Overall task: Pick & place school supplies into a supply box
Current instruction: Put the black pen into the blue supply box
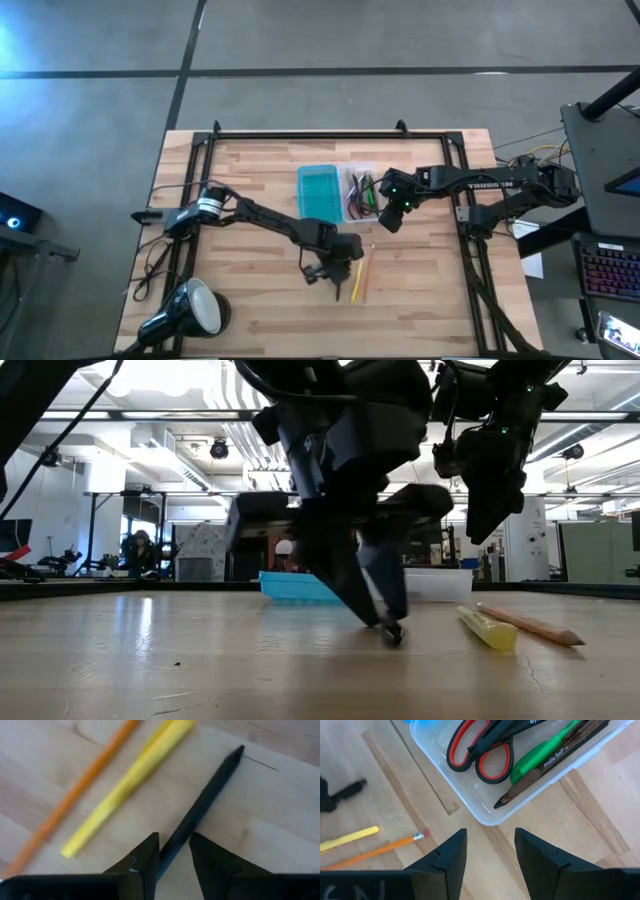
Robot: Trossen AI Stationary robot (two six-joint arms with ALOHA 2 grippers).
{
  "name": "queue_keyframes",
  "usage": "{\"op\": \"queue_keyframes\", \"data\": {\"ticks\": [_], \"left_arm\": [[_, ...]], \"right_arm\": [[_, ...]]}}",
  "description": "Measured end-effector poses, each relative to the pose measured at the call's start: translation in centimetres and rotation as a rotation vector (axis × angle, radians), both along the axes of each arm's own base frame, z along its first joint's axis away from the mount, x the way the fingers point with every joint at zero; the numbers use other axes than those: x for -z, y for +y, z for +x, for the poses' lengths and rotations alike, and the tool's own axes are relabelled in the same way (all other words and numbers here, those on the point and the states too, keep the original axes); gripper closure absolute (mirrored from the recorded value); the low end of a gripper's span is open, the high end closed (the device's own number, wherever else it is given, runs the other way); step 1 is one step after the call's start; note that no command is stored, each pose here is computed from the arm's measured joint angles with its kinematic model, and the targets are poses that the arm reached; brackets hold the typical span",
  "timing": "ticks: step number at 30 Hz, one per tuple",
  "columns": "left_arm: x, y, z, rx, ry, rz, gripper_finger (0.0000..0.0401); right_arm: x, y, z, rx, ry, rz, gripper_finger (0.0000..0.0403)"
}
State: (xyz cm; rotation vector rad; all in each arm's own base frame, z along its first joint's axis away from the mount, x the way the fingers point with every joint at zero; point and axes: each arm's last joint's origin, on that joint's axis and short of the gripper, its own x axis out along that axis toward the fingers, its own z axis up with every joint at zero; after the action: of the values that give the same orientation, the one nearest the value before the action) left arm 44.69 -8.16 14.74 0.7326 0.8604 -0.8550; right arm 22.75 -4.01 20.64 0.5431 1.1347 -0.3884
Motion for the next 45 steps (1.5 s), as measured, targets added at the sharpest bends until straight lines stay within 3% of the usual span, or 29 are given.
{"op": "queue_keyframes", "data": {"ticks": [5, 12, 19, 26, 32, 35, 40, 45], "left_arm": [[0.0, 0.1, -0.6, -0.055, 0.096, -0.014, 0.0324], [0.1, 0.3, -0.9, -0.132, 0.153, 0.004, 0.0385], [-1.8, 1.4, -0.3, -0.284, 0.161, -0.013, 0.039], [-6.2, 5.7, 0.3, -0.462, -0.012, 0.068, 0.0391], [-7.9, 11.0, 1.2, -0.39, -0.181, 0.278, 0.0393], [-8.8, 14.0, 1.5, -0.377, -0.268, 0.319, 0.0393], [-7.8, 18.2, 1.9, -0.404, -0.315, 0.262, 0.0391], [-5.4, 18.9, 2.3, -0.336, -0.279, 0.259, 0.0374]], "right_arm": [[0.0, 0.0, 0.0, 0.001, -0.001, 0.0, 0.0246], [0.0, 0.0, 0.0, 0.001, -0.001, -0.002, 0.0254], [-0.2, 0.0, -0.1, 0.002, -0.014, -0.014, 0.0253], [-2.7, 0.2, -1.7, 0.066, -0.103, -0.154, 0.0258], [-4.0, 0.5, -3.9, 0.133, -0.123, -0.158, 0.0264], [-4.1, 0.6, -4.9, 0.18, -0.118, -0.162, 0.0264], [-4.0, 0.7, -5.3, 0.191, -0.127, -0.154, 0.0265], [-3.3, 0.7, -4.8, 0.153, -0.084, -0.131, 0.0266]]}}
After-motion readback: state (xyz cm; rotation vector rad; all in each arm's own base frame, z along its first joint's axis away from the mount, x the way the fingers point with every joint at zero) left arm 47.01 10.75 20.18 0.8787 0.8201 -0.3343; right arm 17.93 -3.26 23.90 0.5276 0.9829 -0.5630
